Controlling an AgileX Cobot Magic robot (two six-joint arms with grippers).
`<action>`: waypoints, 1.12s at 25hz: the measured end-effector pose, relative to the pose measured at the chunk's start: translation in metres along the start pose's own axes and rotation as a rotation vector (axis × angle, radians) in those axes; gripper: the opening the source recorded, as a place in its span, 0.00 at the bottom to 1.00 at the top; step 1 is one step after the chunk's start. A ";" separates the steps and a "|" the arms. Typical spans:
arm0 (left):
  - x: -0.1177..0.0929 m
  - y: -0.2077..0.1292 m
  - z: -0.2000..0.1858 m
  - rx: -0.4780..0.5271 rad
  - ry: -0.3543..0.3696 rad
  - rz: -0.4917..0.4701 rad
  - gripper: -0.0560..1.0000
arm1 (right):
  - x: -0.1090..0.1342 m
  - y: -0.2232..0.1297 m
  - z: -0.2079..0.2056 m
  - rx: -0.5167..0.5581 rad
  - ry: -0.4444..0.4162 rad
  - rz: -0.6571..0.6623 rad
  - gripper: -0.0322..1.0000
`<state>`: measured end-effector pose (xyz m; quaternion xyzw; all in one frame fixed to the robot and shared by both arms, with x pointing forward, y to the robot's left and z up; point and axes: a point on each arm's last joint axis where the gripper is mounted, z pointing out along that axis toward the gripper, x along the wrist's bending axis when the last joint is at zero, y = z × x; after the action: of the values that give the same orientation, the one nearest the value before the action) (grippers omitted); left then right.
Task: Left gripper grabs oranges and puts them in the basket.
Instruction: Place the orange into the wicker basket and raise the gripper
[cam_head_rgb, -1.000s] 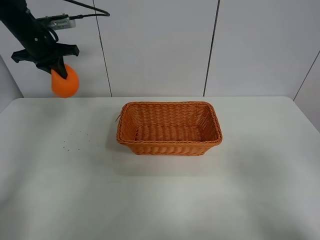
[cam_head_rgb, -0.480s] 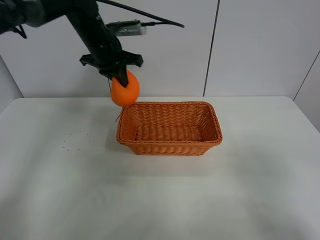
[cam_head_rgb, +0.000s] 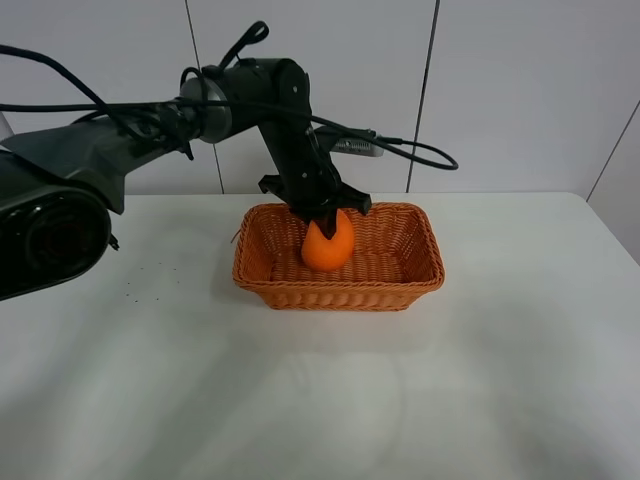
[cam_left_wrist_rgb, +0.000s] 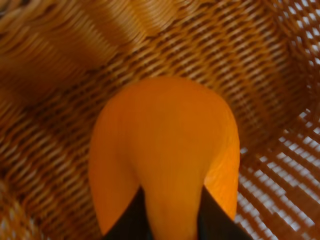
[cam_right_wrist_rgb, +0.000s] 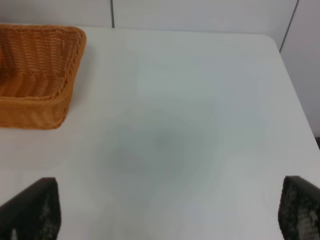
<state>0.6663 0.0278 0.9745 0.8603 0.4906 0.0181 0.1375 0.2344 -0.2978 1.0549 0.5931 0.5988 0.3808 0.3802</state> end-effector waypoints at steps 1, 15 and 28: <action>0.001 0.000 0.007 0.000 0.002 0.005 0.23 | 0.000 0.000 0.000 0.000 0.000 0.000 0.70; 0.003 -0.006 0.023 0.073 0.009 0.013 0.85 | 0.000 0.000 0.000 0.000 0.000 0.000 0.70; -0.002 0.002 -0.092 -0.124 0.050 0.054 0.86 | 0.000 0.000 0.000 0.000 0.000 0.000 0.70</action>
<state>0.6520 0.0454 1.0634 0.8623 0.4684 0.0737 0.1779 0.2344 -0.2978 1.0549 0.5931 0.5988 0.3808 0.3802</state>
